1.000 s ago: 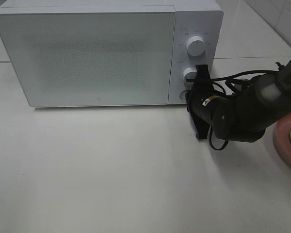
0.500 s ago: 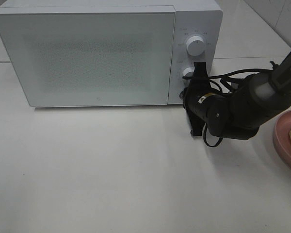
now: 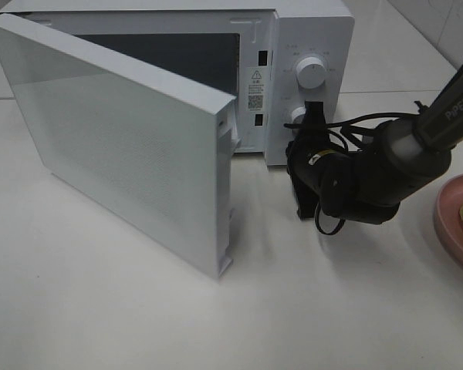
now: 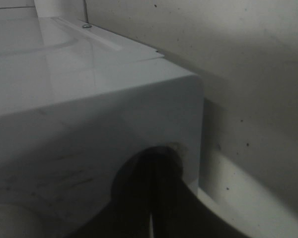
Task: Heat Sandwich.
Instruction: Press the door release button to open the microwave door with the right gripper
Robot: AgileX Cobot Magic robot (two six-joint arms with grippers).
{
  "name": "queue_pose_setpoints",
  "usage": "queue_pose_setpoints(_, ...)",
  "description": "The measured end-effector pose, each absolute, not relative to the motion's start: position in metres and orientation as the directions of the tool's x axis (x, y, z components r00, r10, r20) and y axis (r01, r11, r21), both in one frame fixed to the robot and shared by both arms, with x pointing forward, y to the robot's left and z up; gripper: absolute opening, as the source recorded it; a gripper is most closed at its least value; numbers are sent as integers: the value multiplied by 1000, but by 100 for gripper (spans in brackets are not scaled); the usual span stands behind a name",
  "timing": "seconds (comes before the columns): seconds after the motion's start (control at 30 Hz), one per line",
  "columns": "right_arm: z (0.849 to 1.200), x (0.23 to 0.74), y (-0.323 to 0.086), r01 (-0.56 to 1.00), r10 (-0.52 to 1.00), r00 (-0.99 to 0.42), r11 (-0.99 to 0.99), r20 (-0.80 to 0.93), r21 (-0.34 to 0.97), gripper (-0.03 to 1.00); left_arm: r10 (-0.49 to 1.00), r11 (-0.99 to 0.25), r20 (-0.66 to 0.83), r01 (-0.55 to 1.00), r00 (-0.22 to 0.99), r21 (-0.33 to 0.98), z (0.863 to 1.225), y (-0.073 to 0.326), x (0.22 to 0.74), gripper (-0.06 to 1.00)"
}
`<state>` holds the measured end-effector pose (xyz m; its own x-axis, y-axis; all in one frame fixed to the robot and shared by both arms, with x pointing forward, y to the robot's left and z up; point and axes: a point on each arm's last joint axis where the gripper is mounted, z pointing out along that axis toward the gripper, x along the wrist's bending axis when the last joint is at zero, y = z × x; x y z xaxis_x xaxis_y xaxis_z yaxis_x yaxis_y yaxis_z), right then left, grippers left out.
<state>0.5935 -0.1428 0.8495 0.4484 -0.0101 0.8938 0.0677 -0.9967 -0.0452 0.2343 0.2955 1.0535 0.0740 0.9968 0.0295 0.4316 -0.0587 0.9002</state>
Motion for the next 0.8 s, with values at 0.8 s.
queue_pose_setpoints(0.8,864,584,-151,95,-7,502,-993,865,-63,1,997,-59,30,432,74,900,1053,295,234,97)
